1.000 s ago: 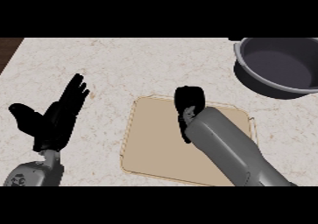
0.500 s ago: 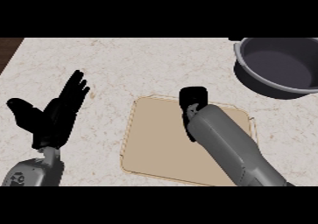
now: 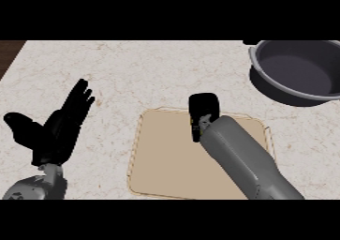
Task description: Pick the lemon from the tray and place it in the pot
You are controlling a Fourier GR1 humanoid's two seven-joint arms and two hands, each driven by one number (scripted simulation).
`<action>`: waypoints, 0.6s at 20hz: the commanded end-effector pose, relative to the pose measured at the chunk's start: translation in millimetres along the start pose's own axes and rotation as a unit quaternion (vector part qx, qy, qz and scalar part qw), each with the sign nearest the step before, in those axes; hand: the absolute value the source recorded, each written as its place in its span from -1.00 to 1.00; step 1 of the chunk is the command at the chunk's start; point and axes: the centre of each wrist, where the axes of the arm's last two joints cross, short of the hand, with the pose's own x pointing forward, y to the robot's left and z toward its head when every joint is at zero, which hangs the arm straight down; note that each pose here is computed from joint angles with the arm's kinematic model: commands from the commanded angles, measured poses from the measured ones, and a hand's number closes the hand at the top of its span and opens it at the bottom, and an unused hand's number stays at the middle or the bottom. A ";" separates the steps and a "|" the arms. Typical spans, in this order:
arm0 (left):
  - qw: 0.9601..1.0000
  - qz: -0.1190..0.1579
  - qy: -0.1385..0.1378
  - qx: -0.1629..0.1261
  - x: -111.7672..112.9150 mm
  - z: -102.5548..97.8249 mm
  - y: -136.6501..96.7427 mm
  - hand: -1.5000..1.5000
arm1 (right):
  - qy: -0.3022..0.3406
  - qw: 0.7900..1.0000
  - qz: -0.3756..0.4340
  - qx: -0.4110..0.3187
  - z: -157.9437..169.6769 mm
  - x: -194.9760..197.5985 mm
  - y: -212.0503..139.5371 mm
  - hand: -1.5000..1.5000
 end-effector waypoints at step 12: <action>0.999 0.006 0.004 0.041 -14.0 10.5 20.1 0.00 | 0.142 0.949 -0.244 -0.143 14.2 -336.0 9.5 1.00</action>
